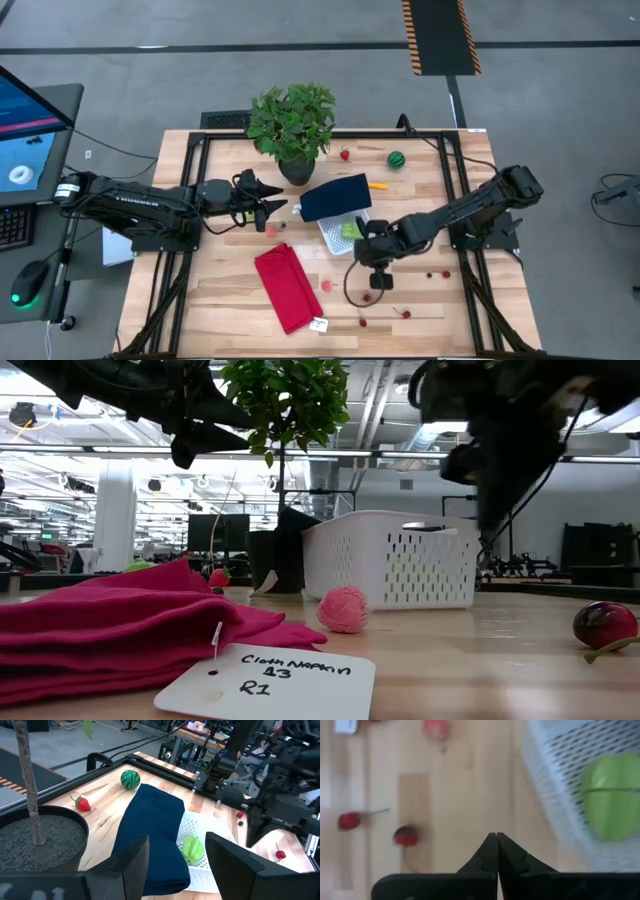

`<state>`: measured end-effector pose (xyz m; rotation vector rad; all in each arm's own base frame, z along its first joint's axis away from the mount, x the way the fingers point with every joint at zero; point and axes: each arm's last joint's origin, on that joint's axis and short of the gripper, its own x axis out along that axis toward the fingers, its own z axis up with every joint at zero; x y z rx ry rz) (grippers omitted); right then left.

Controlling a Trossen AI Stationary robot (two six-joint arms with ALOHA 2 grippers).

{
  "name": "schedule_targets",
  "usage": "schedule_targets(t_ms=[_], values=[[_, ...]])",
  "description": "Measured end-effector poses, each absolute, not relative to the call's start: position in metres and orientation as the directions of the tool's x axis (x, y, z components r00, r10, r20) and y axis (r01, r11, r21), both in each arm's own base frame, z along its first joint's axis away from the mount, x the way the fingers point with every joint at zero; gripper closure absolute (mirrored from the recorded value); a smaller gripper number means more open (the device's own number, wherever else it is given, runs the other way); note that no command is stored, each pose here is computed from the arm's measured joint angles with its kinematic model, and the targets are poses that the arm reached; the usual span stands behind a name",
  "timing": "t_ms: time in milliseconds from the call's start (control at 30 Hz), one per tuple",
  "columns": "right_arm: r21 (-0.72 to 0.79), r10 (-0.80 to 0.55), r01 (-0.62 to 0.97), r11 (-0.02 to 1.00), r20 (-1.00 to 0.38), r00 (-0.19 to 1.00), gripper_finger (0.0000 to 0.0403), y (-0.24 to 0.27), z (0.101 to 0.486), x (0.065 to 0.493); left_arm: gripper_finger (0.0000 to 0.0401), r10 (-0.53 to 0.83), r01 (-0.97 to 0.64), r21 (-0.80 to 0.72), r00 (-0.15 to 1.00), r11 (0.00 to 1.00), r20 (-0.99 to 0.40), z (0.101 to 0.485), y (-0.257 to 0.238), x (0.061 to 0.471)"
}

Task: Pick and placing Produce into tupperware
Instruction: Put the cherry into the bin

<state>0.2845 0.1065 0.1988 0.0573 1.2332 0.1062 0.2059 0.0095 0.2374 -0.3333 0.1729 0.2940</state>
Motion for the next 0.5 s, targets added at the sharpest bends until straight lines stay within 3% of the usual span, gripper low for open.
schedule_targets(t_ms=[500], values=[[0.177, 0.168, -0.001, 0.984, -0.936, 0.311, 0.0313, 0.162, 0.199, 0.258, 0.0216, 0.255, -0.311, -0.296, 0.943, 0.903, -0.214, 0.237, 0.009, 0.206]])
